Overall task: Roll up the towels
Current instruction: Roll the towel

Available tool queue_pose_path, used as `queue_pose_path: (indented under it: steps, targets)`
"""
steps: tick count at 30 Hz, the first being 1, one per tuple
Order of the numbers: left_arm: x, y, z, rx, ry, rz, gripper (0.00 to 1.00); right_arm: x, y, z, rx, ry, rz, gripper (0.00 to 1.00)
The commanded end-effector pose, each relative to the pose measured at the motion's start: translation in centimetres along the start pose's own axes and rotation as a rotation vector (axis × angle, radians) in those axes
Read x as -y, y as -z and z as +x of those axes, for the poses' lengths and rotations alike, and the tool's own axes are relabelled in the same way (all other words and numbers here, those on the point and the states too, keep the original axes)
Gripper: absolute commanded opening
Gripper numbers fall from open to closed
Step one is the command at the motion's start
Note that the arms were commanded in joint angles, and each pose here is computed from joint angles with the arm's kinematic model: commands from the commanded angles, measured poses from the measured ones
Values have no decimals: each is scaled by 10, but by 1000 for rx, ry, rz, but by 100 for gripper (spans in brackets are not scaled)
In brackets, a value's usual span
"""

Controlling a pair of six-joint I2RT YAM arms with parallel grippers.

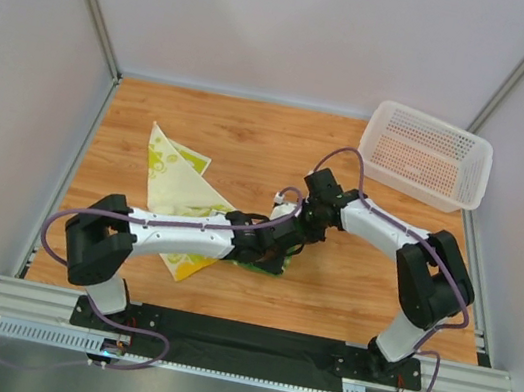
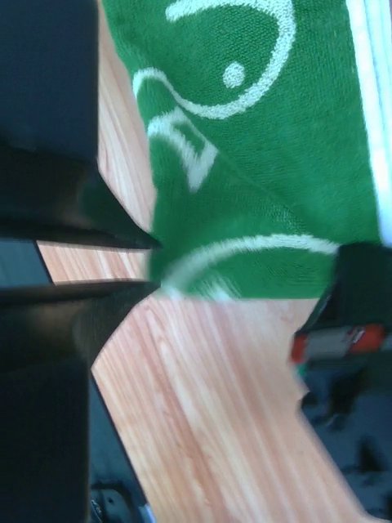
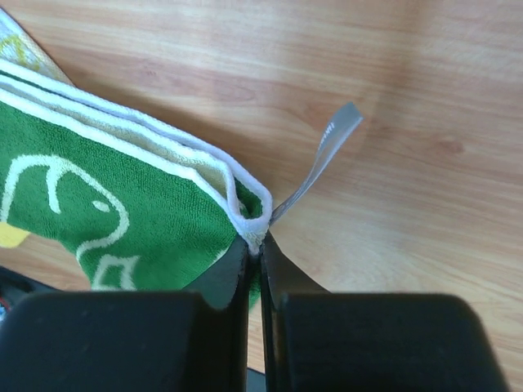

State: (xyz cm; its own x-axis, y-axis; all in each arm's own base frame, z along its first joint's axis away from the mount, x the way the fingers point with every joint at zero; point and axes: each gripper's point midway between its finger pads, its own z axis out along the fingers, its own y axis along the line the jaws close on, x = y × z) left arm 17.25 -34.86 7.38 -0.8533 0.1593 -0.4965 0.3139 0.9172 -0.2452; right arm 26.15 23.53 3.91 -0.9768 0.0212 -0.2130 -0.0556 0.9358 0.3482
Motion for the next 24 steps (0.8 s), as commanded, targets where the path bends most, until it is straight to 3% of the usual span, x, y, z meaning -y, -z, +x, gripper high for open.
queue_pose_path:
  steps: [1, 2, 3, 8, 15, 24]
  targets:
    - [20, 9, 3, -32, -37, 11, 35, 0, 15, -25, 111, 49, 16, 0]
    - [19, 12, 4, -37, -55, -2, 47, -1, 15, -25, 112, 53, 12, 0]
    - [19, 11, 5, -29, -84, -21, 52, -1, 15, -24, 106, 56, 8, 0]
    - [20, 15, 5, -12, -191, -108, 67, -4, 15, -23, 100, 62, -7, 0]
    - [10, -19, 14, -2, -276, -193, 69, -13, 17, -20, 79, 61, -54, 0]
    - [11, -49, 15, 55, -282, -224, 70, -22, 31, -17, 56, 69, -86, 0]
